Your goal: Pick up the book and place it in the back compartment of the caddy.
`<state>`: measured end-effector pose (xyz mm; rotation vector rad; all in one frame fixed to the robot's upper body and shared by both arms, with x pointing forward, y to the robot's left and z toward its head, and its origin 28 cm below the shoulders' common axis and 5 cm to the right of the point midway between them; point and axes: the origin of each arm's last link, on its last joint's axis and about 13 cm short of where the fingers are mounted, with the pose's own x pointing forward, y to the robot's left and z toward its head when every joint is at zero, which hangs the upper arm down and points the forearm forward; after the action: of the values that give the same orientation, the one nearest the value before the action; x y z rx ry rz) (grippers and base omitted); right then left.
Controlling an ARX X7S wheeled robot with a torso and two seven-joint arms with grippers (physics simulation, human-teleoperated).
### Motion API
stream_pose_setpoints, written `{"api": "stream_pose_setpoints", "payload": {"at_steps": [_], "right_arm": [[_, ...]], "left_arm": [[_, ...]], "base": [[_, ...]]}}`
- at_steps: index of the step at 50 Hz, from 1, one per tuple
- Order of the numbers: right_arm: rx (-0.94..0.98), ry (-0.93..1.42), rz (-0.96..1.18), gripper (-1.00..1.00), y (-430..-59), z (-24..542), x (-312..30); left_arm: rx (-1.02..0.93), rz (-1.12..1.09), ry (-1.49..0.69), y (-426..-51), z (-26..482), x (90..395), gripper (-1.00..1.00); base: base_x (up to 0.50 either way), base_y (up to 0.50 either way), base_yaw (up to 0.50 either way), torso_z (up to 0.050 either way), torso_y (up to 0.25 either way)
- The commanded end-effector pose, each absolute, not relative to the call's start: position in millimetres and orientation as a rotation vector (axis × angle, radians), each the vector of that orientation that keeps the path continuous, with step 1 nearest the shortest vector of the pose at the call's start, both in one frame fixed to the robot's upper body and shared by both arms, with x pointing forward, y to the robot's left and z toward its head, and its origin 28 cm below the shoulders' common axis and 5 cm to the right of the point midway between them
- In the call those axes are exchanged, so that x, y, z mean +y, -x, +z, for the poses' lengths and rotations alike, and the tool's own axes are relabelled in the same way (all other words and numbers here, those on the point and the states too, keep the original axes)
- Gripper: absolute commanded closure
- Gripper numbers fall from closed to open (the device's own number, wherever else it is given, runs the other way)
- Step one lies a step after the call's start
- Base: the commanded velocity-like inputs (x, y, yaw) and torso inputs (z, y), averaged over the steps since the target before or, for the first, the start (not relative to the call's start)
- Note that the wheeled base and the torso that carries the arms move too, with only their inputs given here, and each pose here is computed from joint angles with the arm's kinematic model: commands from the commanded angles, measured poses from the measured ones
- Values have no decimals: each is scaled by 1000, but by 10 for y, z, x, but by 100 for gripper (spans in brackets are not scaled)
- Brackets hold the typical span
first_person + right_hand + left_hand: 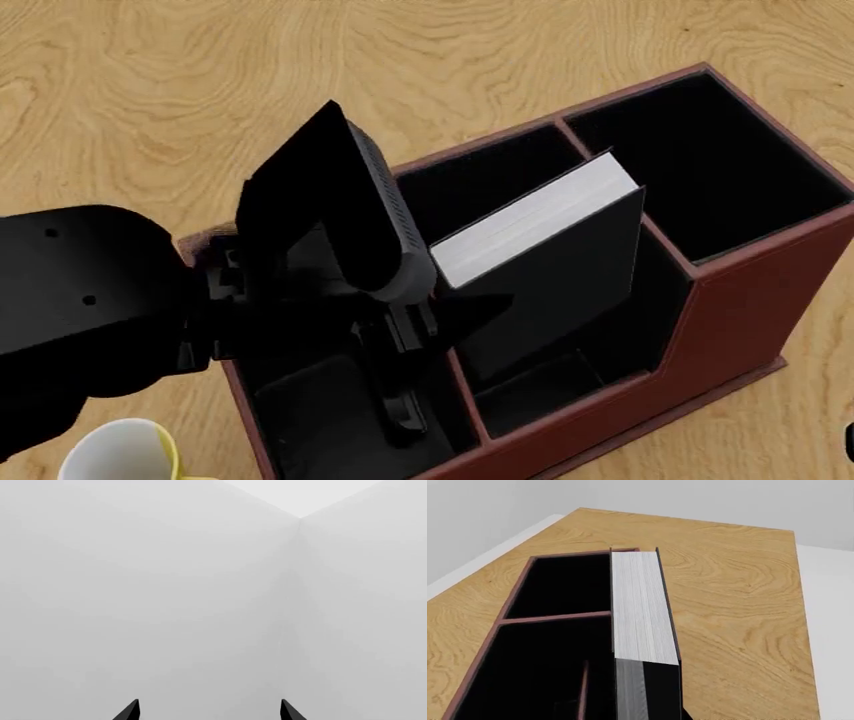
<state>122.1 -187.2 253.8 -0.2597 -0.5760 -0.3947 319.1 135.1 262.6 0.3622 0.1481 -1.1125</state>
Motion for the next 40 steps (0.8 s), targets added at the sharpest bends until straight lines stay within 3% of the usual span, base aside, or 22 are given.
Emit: {"api": "stream_pose_setpoints", "payload": {"at_steps": [1, 40], "right_arm": [[-571, 260, -396, -100, -1231, 2517, -1879], [-559, 261, -403, -100, -1232, 2480, -1895]], "left_arm": [[140, -1120, -335, -3213, 2593, 1309, 100], [172, -1128, -336, -3375, 2352, 1230, 100]], "base": [[0, 0, 0, 0, 0], [0, 0, 0, 0, 1]]}}
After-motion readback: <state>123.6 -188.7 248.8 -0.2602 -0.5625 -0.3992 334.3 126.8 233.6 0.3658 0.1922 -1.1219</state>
